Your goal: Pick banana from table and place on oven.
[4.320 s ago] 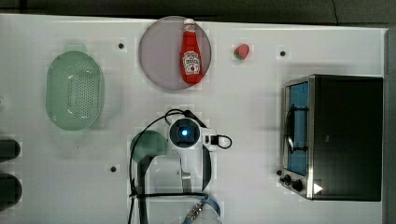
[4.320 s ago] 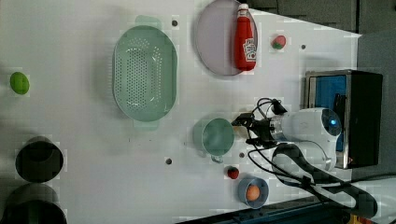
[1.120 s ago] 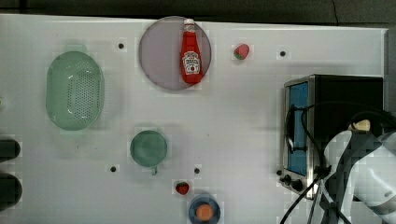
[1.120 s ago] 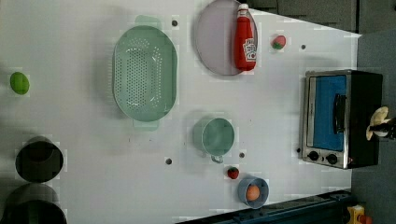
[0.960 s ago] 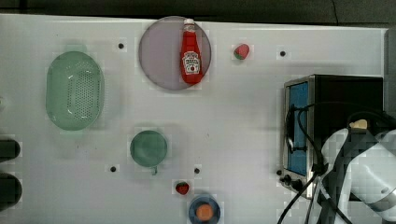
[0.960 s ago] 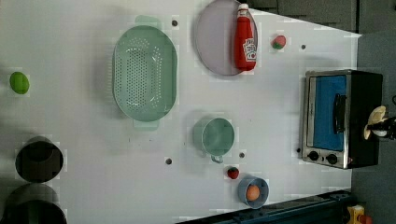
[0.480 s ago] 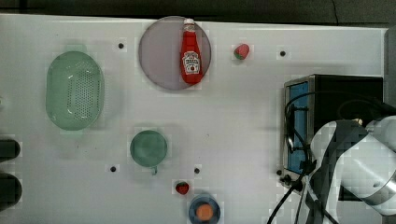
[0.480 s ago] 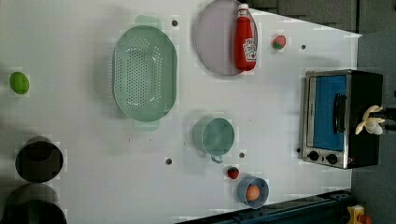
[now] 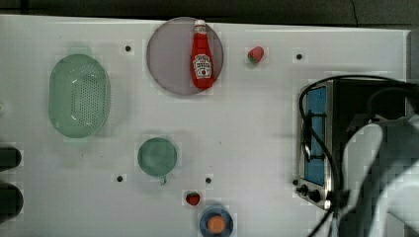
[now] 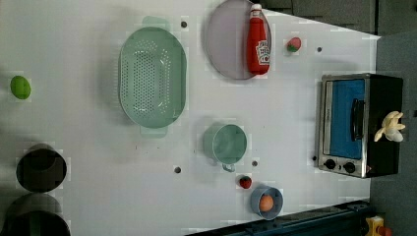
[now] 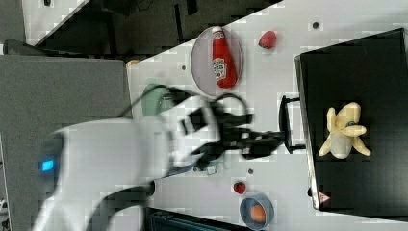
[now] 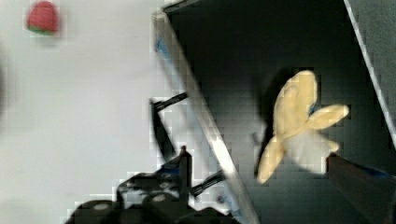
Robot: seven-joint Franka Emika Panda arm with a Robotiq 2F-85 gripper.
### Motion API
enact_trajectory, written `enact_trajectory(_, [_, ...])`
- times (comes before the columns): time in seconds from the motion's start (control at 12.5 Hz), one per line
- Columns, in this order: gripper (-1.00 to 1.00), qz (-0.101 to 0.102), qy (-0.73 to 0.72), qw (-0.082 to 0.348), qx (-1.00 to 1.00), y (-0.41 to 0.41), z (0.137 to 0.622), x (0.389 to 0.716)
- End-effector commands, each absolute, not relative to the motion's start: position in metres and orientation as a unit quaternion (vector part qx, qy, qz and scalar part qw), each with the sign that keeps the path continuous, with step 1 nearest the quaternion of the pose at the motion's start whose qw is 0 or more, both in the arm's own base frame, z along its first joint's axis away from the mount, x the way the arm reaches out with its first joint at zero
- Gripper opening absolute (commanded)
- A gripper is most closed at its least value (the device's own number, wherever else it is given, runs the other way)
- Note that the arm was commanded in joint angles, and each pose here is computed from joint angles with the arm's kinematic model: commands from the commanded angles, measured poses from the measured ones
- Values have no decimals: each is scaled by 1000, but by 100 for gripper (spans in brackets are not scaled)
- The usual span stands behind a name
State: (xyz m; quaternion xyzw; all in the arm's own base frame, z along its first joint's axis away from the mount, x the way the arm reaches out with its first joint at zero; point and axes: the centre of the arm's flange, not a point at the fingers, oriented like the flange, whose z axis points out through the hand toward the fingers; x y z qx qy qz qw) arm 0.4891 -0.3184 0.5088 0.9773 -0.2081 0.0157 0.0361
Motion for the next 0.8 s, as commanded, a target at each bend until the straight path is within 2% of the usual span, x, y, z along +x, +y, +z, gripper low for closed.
enact_trajectory(0.08, [100,45,-252,22,966,-275,579,496])
enact_trajectory(0.24, [100,37,-314,10,949,-225,595,502])
enact_trajectory(0.48, [100,2,-389,9,921,-139,606,508])
enact_trajectory(0.56, [100,-1,-404,11,915,-114,609,510])
enact_trajectory(0.8, [100,7,-447,12,894,-68,620,510])
